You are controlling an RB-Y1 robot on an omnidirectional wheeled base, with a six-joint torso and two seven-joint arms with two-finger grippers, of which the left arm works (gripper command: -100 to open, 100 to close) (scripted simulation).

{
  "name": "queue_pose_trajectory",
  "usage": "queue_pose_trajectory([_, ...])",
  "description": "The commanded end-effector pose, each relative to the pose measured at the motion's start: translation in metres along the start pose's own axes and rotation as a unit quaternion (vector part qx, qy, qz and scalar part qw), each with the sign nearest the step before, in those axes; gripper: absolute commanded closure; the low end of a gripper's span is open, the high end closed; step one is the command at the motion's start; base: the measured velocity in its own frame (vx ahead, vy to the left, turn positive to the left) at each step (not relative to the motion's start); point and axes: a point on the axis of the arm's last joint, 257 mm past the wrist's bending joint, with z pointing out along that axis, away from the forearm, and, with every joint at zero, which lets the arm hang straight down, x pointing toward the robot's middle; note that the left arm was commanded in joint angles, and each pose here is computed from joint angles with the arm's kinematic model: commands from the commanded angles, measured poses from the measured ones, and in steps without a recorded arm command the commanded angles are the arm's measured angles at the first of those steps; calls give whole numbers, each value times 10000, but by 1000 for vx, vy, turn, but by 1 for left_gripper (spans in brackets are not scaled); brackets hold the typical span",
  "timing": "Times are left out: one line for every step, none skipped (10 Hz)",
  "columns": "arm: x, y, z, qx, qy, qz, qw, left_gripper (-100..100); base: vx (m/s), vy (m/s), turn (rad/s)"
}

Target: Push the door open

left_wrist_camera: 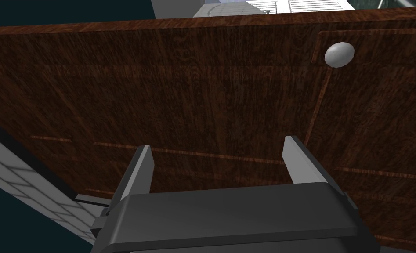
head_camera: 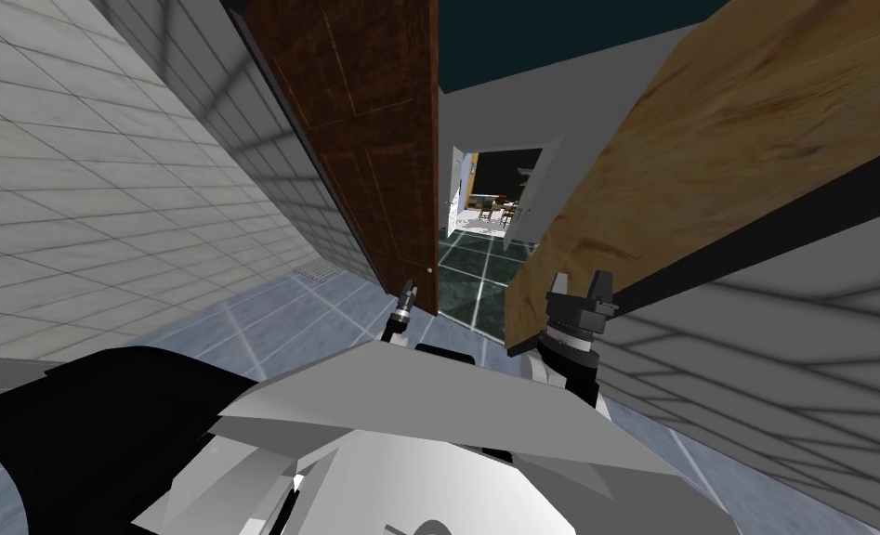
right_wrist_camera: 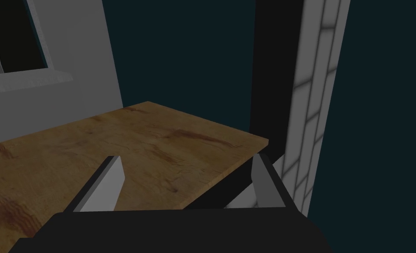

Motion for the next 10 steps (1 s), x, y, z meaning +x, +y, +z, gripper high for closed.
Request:
queue_pose_trajectory([42,139,-20,-111,50,-18,9999,-100,47,54,-70])
queue_pose_trajectory([84,256,-55,-220,92,-31,9997,-100,73,80,-94])
queue_pose_trajectory([127,346,-80,-300,136,-43,9994,-100,74,102,-80])
queue_pose_trajectory([126,382,-98,-343,135,-43,9993,-100,52,72,-23])
queue_pose_trajectory([167,488,-136,-444,178,-53,9988,-100,47,55,-49])
queue_pose_trajectory([206,585,-173,-539,218,-64,9983,-100,56,60,-75])
queue_pose_trajectory([245,680,-213,-633,258,-73,9976,-100,65,78,-83])
queue_pose_trajectory([283,769,-252,-723,298,-81,9969,-100,79,103,-79])
queue_pose_trajectory([317,849,-290,-804,333,-89,9962,-100,93,97,-66])
queue_pose_trajectory([351,925,-327,-883,369,-97,9954,-100,104,78,-72])
